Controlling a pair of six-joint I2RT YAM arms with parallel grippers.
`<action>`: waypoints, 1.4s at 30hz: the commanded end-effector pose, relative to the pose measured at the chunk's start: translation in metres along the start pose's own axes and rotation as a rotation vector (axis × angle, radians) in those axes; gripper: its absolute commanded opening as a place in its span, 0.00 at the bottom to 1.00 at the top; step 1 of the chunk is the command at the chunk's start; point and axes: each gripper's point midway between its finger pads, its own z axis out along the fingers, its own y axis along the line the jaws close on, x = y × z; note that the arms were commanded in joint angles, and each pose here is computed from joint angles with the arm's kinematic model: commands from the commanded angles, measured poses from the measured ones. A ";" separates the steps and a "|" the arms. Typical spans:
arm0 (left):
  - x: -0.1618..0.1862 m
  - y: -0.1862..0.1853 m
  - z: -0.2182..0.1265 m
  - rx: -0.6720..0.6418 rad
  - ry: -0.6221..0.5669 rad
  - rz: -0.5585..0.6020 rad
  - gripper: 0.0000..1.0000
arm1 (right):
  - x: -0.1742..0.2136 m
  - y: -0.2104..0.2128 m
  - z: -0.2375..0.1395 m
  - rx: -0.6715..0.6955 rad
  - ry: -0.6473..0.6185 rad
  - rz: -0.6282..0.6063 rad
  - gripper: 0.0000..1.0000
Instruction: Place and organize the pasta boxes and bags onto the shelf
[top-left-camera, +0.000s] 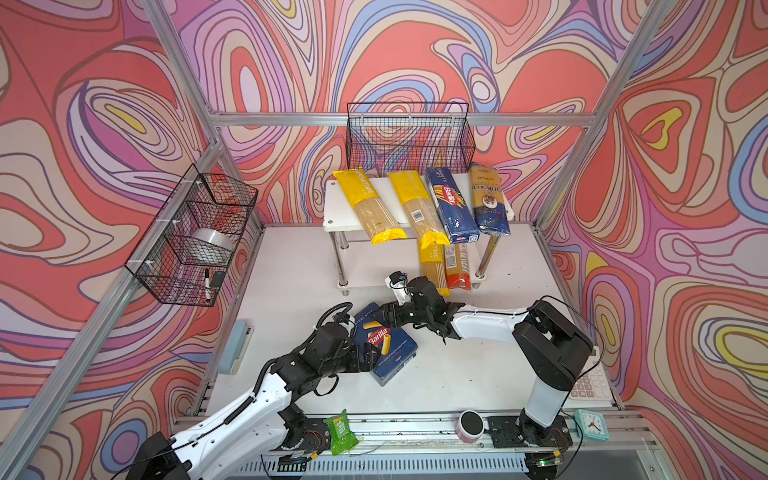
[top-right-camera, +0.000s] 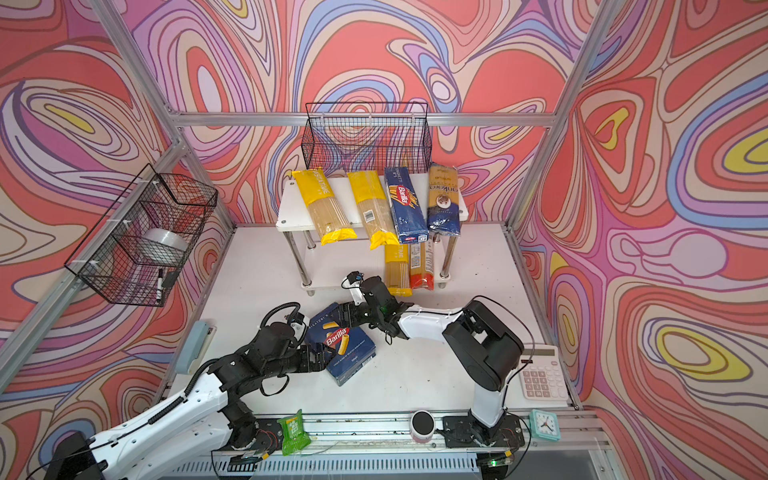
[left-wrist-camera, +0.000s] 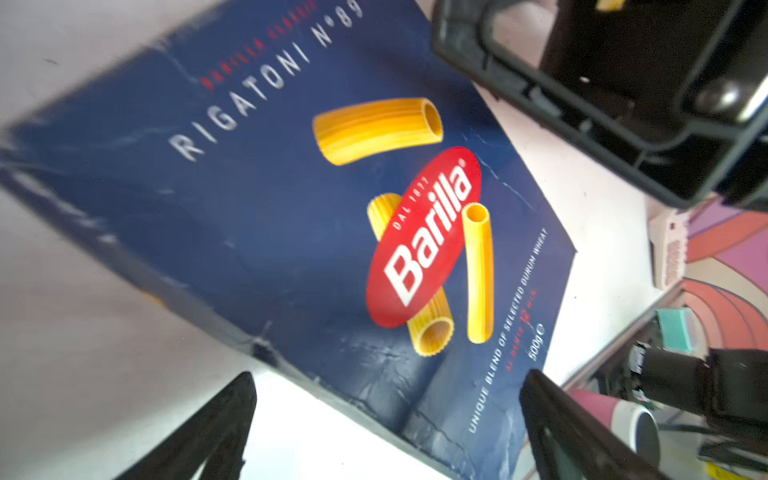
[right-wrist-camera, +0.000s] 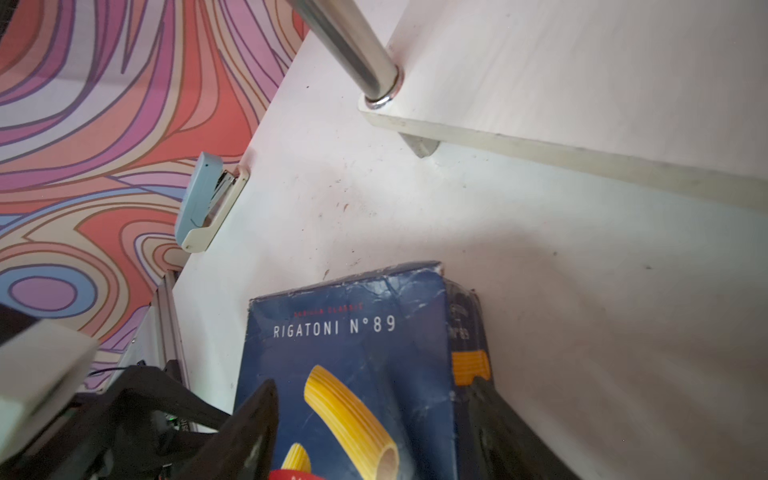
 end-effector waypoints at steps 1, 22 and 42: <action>-0.020 0.022 -0.030 -0.194 -0.071 0.041 1.00 | -0.007 -0.007 -0.026 0.111 -0.017 -0.005 0.75; -0.131 0.008 0.006 -0.034 -0.251 0.266 1.00 | 0.068 0.025 -0.130 0.006 0.103 0.181 0.76; -0.091 0.005 0.039 0.126 -0.113 0.218 1.00 | 0.121 0.043 -0.111 -0.140 0.233 0.247 0.77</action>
